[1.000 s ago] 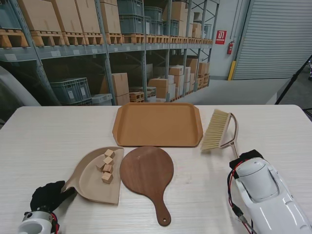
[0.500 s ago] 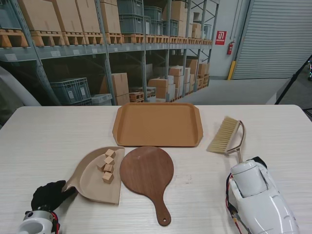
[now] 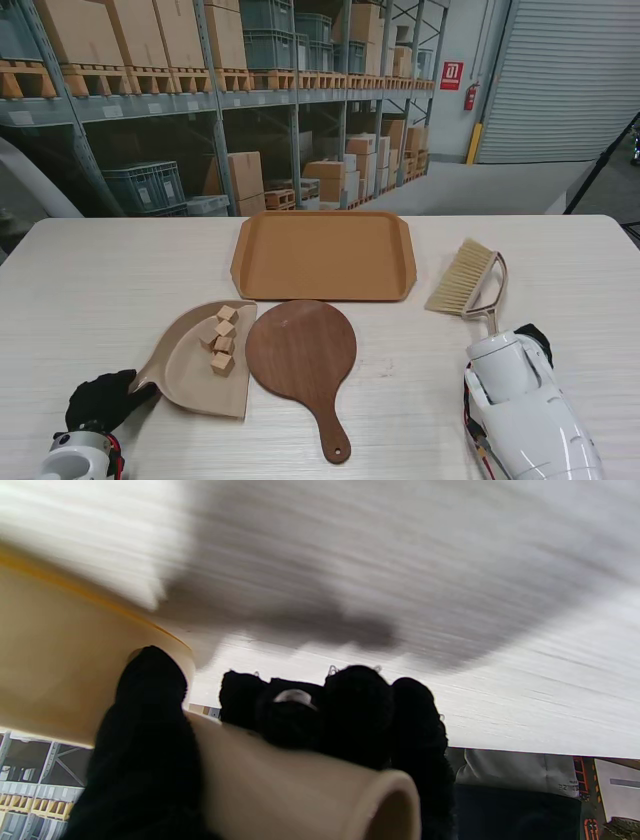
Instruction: Sweep wood blocks off a wooden cutting board into a dustpan and pour them into a container
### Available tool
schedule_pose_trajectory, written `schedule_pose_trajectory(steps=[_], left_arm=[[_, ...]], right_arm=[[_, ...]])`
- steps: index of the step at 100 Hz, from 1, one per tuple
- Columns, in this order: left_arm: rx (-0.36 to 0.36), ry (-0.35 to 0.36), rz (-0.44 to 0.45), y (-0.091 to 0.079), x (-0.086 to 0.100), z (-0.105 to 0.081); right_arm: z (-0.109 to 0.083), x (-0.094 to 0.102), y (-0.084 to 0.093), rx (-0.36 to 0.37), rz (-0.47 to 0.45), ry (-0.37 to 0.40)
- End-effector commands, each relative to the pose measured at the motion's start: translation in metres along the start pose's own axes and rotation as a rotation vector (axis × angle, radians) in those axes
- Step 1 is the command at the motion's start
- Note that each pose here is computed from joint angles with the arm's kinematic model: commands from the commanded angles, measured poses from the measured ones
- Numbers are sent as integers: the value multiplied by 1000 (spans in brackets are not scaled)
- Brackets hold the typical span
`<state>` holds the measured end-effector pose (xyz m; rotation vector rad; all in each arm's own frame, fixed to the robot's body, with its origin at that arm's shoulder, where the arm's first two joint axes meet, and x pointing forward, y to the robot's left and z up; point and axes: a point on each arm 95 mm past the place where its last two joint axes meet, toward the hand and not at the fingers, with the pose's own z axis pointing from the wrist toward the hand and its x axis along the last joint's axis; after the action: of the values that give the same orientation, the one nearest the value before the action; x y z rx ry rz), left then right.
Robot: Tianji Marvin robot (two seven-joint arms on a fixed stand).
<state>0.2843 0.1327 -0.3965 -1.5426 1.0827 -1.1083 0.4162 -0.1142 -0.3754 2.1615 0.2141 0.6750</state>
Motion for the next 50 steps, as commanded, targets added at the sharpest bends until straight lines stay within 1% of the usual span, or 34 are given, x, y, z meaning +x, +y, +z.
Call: schedule_pose_trajectory(steps=[1, 50], left_arm=[[-28, 0, -2, 5, 2, -2], [-26, -3, -1, 4, 2, -2]], right_arm=[[3, -19, -14, 33, -49, -68], [8, -23, -13, 6, -89, -45]])
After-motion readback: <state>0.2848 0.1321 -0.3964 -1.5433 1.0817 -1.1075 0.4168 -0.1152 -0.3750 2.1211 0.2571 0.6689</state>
